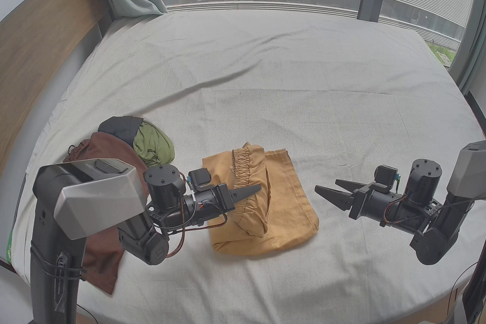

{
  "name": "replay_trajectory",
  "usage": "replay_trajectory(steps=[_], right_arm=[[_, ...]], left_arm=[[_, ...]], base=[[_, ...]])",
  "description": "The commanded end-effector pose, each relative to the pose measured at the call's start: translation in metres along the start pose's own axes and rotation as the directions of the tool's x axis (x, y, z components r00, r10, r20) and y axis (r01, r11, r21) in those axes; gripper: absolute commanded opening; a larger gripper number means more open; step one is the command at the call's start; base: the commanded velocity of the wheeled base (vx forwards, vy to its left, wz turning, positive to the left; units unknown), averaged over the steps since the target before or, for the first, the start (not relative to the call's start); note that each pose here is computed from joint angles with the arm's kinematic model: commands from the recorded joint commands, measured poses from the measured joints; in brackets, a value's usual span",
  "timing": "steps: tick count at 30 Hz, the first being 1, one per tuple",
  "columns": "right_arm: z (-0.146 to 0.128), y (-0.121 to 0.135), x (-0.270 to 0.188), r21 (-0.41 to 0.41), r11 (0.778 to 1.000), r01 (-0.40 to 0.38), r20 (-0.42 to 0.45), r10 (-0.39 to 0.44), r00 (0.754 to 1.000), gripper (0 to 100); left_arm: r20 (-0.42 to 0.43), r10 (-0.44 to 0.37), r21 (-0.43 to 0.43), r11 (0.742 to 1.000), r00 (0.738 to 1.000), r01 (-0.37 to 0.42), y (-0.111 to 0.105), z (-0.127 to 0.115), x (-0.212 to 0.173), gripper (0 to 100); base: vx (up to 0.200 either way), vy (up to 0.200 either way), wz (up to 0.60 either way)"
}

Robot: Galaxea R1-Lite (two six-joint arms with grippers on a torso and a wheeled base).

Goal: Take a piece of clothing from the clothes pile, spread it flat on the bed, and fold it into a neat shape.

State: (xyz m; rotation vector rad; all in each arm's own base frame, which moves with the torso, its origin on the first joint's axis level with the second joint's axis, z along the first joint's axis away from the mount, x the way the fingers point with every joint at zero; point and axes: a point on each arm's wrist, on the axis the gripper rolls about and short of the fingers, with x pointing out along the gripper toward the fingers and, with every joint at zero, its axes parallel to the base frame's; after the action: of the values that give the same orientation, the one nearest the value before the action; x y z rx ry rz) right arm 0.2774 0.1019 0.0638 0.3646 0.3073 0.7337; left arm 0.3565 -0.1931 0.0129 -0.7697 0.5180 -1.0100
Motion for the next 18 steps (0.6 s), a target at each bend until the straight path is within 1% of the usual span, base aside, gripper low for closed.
replay_trajectory(steps=[1,5,6,10,15,18], right_arm=[[-0.0005,-0.0002,0.0005,0.000,1.000,-0.001,-0.002,0.001,1.000,100],[-0.0003,-0.0007,0.0015,0.000,1.000,-0.001,0.000,0.001,1.000,100],[-0.0003,-0.0007,0.0015,0.000,1.000,-0.001,0.000,0.001,1.000,100],[-0.0007,-0.0009,0.0016,0.000,1.000,-0.001,-0.002,0.001,1.000,100],[-0.0008,-0.0012,0.0020,0.000,1.000,-0.001,-0.002,0.001,1.000,100],[-0.0026,-0.0021,0.0024,0.004,1.000,0.002,-0.008,-0.002,1.000,100]], left_arm=[[-0.019,0.012,-0.016,1.000,1.000,-0.012,0.0072,-0.0076,0.0039,0],[-0.028,0.014,-0.021,1.000,1.000,-0.015,0.0072,-0.0088,0.0048,0],[-0.027,0.014,-0.021,1.000,1.000,-0.014,0.0071,-0.0083,0.0052,100],[-0.019,0.007,-0.013,1.000,1.000,-0.008,0.0085,-0.0069,0.0080,100],[-0.023,0.002,-0.010,1.000,1.000,-0.002,0.0048,-0.0086,0.0091,100],[-0.001,0.014,-0.007,1.000,1.000,-0.014,0.0045,-0.0068,0.0079,100]], base=[[0.000,0.000,0.00],[0.000,0.000,0.00],[0.000,0.000,0.00],[0.000,0.000,0.00],[0.000,0.000,0.00],[0.000,0.000,0.00]])
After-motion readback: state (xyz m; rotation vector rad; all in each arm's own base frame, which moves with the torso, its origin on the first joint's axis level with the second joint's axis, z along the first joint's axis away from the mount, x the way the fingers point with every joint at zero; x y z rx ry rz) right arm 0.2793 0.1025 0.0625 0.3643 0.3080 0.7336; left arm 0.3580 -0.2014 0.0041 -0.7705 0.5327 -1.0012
